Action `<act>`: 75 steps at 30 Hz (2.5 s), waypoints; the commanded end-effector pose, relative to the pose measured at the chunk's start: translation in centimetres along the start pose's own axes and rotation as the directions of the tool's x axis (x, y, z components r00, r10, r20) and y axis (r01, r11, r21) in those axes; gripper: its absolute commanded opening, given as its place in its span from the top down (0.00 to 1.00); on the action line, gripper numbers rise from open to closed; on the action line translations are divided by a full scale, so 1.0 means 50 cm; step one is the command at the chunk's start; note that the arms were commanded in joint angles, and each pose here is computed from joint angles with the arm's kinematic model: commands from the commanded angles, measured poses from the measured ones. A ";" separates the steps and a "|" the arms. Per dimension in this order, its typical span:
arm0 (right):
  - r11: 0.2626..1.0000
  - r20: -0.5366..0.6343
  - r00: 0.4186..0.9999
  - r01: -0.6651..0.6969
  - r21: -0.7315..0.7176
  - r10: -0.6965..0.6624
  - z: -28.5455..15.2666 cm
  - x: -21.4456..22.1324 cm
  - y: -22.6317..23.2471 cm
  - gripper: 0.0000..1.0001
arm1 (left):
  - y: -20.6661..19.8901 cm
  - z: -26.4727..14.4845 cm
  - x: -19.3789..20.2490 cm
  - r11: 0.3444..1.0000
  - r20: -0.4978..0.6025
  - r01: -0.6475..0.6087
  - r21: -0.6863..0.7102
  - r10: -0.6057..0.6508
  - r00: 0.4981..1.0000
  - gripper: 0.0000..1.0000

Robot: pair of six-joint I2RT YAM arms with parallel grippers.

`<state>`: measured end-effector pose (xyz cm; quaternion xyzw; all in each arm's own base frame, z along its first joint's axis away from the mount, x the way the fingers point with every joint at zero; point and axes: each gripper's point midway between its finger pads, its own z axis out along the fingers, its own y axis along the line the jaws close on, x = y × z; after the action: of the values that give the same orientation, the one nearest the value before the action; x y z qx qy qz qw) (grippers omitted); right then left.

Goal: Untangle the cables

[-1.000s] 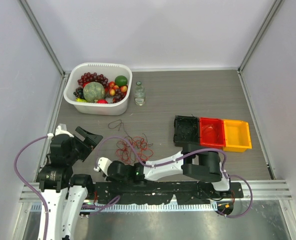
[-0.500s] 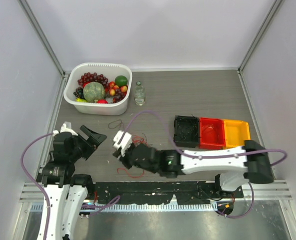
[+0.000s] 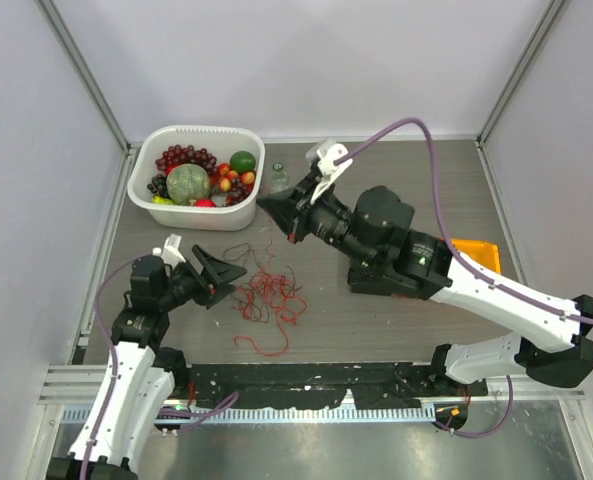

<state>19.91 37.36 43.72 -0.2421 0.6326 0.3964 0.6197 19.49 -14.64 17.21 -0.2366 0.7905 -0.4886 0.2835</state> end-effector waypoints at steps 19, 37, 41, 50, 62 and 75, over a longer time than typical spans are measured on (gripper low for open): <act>0.930 0.274 0.938 -0.105 -0.352 0.210 -0.128 -0.439 0.154 0.99 | -0.014 0.233 0.002 0.852 -0.026 -0.460 -0.249 0.469 0.883 0.28; 0.914 0.639 0.716 0.004 -0.406 0.280 -0.385 -0.699 0.134 0.99 | 0.122 0.130 -0.117 0.859 0.173 -0.261 -0.441 0.367 0.914 0.38; 0.929 0.601 0.762 -0.004 -0.371 0.243 -0.334 -0.661 0.131 0.99 | 0.024 0.120 -0.073 0.928 0.154 -0.321 -0.191 0.351 0.923 0.27; 0.966 0.534 0.829 -0.029 -0.257 0.167 -0.238 -0.569 0.100 0.99 | -0.136 0.058 0.007 0.882 0.092 -0.425 0.204 0.415 0.905 0.00; 0.963 0.529 0.831 -0.032 -0.267 0.174 -0.218 -0.565 0.107 0.99 | -0.279 0.089 0.074 0.580 0.298 -0.767 0.273 0.707 0.641 0.00; 0.930 0.574 0.777 -0.039 -0.364 0.258 -0.234 -0.634 0.142 0.99 | -0.124 0.302 0.078 0.609 0.124 -0.793 -0.022 0.789 0.602 0.36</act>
<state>12.65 28.21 71.42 -0.1689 0.3964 0.5675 0.7016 23.91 -30.80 17.87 0.1764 0.7721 -0.3856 0.4733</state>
